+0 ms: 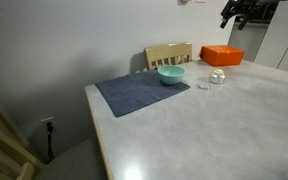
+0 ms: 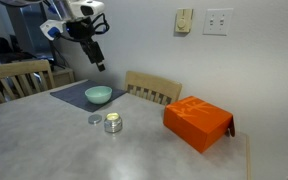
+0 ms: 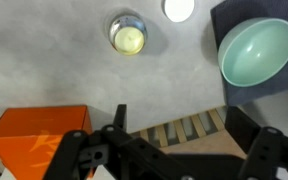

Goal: Put the lid on the silver object, remove it, then put it back again.

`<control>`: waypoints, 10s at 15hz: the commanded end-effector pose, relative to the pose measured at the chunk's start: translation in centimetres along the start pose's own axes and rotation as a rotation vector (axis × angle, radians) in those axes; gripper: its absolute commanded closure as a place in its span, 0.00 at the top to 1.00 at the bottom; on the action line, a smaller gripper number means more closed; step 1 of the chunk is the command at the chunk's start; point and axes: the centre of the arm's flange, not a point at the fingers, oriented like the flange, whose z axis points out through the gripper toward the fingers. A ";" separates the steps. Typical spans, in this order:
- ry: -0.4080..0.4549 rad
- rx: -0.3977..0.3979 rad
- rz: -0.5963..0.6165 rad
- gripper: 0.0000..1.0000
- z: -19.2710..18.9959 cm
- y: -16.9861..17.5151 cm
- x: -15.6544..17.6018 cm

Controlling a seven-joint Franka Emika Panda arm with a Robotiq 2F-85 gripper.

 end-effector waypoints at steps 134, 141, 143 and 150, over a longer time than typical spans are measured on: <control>-0.317 -0.135 0.087 0.44 19.2 1.7 1.6; -0.351 -0.126 0.142 0.44 18.9 2.3 3.8; -0.364 -0.125 0.166 0.44 19.5 2.7 4.4; -0.412 -0.124 0.205 0.44 21.4 3.6 5.2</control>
